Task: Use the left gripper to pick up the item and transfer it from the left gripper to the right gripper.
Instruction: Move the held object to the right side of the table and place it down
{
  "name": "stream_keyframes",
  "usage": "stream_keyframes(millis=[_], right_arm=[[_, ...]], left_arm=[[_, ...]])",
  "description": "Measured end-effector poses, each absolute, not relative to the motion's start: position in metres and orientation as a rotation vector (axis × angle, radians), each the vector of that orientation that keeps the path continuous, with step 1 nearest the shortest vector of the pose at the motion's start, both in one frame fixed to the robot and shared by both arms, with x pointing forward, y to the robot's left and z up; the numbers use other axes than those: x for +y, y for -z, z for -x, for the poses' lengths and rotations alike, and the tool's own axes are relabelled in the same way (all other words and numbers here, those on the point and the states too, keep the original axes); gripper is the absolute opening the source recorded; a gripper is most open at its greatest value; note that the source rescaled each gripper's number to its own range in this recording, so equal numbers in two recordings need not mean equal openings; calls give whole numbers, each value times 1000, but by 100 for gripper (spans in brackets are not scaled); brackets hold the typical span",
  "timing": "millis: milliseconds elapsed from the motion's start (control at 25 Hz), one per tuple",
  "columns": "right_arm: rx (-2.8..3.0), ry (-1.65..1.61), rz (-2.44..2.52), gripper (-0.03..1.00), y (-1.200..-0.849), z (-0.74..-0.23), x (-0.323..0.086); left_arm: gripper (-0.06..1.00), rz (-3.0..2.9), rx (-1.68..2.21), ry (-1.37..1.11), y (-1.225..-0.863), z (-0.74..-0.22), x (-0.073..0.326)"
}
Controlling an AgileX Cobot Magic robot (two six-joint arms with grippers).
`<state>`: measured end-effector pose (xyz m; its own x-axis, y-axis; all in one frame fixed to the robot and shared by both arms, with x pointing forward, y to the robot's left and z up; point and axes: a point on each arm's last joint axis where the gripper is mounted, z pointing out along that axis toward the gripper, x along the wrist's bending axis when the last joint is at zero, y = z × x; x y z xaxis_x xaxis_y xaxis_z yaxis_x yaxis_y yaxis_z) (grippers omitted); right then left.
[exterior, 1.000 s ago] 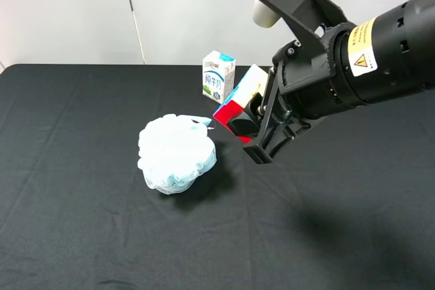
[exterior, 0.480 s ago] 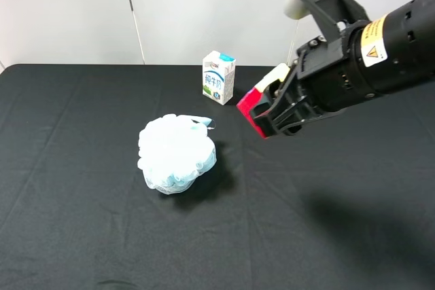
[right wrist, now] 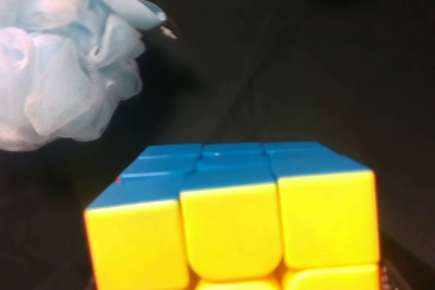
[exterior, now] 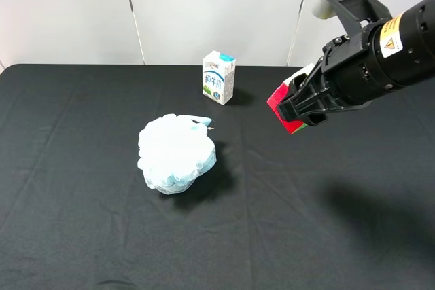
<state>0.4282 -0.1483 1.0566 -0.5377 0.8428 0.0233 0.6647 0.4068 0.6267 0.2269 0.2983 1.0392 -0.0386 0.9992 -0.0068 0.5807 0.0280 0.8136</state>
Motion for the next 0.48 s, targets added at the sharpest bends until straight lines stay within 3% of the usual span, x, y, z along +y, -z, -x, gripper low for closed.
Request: stream_keyframes(millis=[480], right_arm=[[2393, -807, -1327, 0, -1048, -432, -146]], left_arm=[[75, -1615, 1684, -865, -1040, -227, 298]])
